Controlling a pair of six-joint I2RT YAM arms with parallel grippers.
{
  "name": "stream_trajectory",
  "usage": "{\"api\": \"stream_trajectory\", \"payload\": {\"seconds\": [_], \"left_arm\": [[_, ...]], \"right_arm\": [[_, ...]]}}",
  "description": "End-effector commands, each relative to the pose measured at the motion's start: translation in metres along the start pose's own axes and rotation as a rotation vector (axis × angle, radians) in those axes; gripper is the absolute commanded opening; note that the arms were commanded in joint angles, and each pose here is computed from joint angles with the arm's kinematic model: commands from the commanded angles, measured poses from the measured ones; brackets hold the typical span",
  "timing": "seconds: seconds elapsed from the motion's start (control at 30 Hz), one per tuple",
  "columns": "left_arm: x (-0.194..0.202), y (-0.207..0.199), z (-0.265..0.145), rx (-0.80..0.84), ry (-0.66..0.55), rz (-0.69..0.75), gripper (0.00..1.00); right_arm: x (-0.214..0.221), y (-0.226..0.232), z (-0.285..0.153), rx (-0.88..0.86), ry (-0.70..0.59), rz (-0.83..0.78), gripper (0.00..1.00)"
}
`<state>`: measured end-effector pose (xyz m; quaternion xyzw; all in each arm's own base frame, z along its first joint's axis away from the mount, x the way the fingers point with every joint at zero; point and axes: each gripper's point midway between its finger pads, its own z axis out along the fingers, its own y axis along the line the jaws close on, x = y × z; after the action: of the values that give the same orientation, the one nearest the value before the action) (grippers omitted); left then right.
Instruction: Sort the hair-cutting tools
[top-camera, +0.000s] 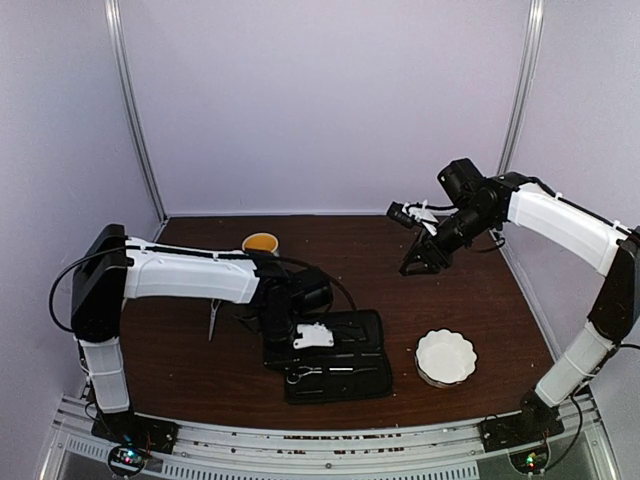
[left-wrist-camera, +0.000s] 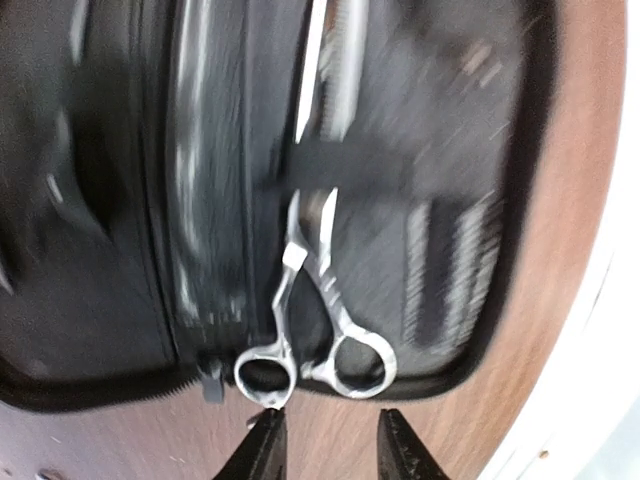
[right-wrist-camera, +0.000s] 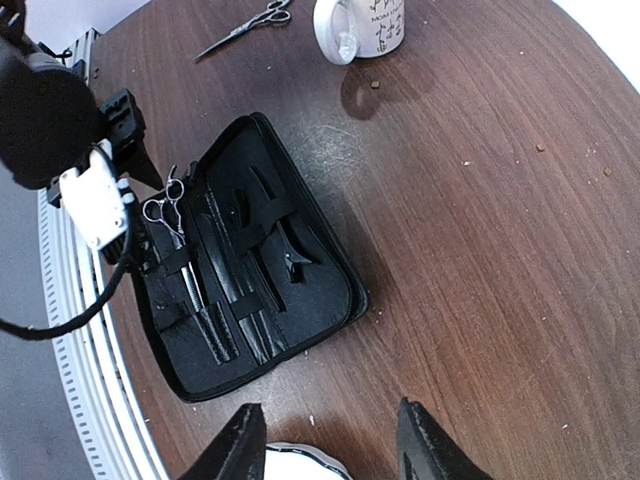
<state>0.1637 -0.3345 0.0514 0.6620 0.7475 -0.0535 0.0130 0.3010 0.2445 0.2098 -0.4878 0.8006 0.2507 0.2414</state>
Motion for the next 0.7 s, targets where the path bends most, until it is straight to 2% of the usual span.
{"api": "stream_trajectory", "payload": {"seconds": [0.0, 0.17, 0.33, 0.67], "left_arm": [[0.019, 0.01, 0.007, -0.014, 0.039, -0.071, 0.34], [0.004, 0.014, 0.007, -0.02, -0.017, -0.067, 0.35], [0.002, 0.015, 0.013, -0.017, -0.009, -0.058, 0.35], [-0.008, 0.005, 0.027, 0.073, -0.012, -0.056, 0.27]], "right_arm": [[-0.009, 0.005, -0.005, -0.01, -0.017, -0.029, 0.46], [-0.009, 0.005, -0.003, -0.015, -0.013, -0.026, 0.46], [-0.007, 0.005, -0.002, -0.004, -0.006, -0.03, 0.46], [0.005, -0.002, 0.011, -0.001, 0.027, -0.032, 0.46]]}}
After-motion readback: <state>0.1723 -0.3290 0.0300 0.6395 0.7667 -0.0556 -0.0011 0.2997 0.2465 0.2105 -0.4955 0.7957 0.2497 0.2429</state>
